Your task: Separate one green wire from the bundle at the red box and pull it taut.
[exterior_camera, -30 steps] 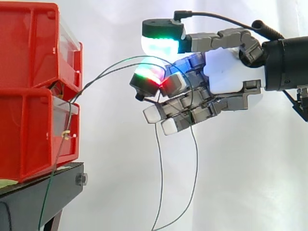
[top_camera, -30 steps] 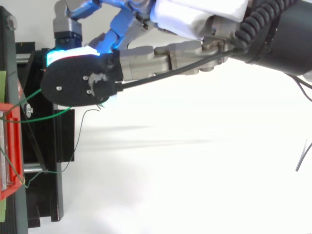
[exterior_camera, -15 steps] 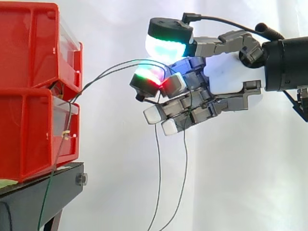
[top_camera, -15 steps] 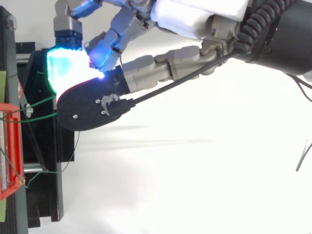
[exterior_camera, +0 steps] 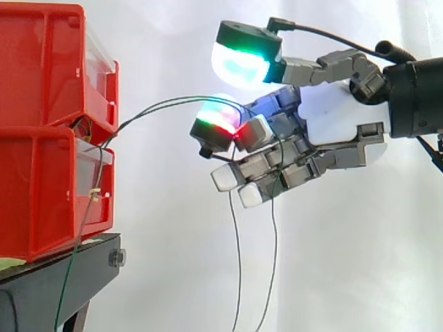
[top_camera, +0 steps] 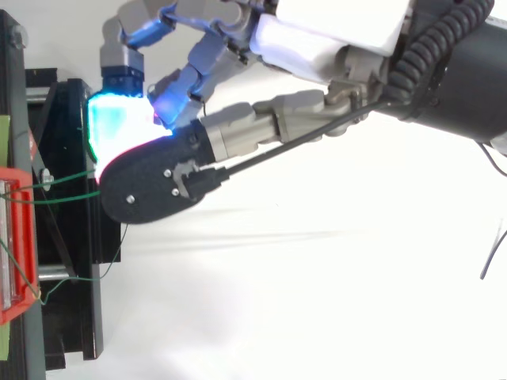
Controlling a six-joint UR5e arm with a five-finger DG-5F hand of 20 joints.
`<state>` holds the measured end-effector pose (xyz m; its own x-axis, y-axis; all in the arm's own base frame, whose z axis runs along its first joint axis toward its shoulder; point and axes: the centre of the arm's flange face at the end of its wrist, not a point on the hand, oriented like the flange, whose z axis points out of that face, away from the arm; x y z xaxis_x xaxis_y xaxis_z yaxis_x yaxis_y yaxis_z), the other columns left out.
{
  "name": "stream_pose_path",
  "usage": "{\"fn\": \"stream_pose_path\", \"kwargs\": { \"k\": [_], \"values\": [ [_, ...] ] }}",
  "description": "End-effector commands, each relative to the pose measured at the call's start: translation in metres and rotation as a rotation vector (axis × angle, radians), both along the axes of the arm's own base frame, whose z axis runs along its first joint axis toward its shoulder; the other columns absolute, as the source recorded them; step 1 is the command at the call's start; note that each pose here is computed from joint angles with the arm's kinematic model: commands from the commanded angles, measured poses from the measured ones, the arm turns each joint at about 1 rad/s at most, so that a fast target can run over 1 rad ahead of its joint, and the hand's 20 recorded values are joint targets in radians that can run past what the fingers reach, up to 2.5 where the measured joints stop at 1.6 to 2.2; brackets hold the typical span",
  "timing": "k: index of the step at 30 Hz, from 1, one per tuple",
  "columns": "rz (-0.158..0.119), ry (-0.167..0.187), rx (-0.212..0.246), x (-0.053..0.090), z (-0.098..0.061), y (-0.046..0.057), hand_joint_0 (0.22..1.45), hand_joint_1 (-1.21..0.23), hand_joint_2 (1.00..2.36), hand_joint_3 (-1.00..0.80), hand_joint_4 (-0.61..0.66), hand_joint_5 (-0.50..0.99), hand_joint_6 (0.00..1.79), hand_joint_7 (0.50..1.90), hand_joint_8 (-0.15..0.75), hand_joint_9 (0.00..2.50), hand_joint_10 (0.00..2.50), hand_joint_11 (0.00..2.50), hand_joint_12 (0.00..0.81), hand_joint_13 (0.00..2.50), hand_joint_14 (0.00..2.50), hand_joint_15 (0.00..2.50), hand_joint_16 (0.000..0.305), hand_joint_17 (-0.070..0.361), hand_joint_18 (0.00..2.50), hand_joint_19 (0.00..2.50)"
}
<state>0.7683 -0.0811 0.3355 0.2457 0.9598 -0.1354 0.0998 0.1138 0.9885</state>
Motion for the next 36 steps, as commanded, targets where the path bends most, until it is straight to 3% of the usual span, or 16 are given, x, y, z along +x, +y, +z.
{"fn": "stream_pose_path", "kwargs": {
  "k": [1, 7, 13, 20, 23, 29, 36],
  "values": [
    [-0.004, 0.011, 0.023, -0.002, -0.008, 0.003, 0.63, -0.83, 1.00, -0.50, 0.24, -0.20, 0.85, 1.24, 0.351, 1.00, 0.02, 1.15, 0.431, 0.77, 0.02, 0.52, 0.058, 0.130, 0.70, 0.49],
    [-0.004, 0.025, 0.085, -0.007, -0.023, 0.009, 0.68, -0.89, 1.02, -0.30, 0.20, -0.21, 0.88, 1.32, 0.353, 1.01, 0.02, 1.16, 0.422, 0.78, 0.02, 0.51, 0.057, 0.128, 0.76, 0.47],
    [-0.001, 0.026, 0.086, -0.007, -0.023, 0.011, 0.63, -0.81, 1.02, -0.20, 0.20, -0.20, 0.89, 1.41, 0.361, 1.05, 0.02, 1.17, 0.428, 0.80, 0.02, 0.52, 0.057, 0.128, 0.75, 0.48],
    [0.000, 0.028, 0.086, -0.007, -0.023, 0.012, 0.59, -0.69, 1.02, -0.23, 0.22, -0.18, 0.87, 1.39, 0.366, 1.11, 0.02, 1.19, 0.431, 0.80, 0.02, 0.53, 0.057, 0.128, 0.72, 0.52],
    [0.000, 0.025, 0.085, -0.007, -0.023, 0.012, 0.58, -0.68, 1.01, -0.29, 0.22, -0.18, 0.87, 1.31, 0.367, 1.11, 0.02, 1.21, 0.435, 0.80, 0.02, 0.53, 0.057, 0.129, 0.70, 0.53],
    [-0.001, 0.027, 0.083, -0.007, -0.023, 0.013, 0.55, -0.76, 1.00, -0.46, 0.23, -0.17, 0.83, 1.34, 0.370, 1.09, 0.02, 1.17, 0.441, 0.80, 0.02, 0.54, 0.059, 0.133, 0.71, 0.51],
    [0.000, 0.029, 0.081, -0.007, -0.023, 0.014, 0.53, -0.74, 1.00, -0.50, 0.24, -0.17, 0.82, 1.31, 0.377, 1.10, 0.02, 1.16, 0.446, 0.80, 0.02, 0.53, 0.060, 0.136, 0.72, 0.52]
  ]
}}
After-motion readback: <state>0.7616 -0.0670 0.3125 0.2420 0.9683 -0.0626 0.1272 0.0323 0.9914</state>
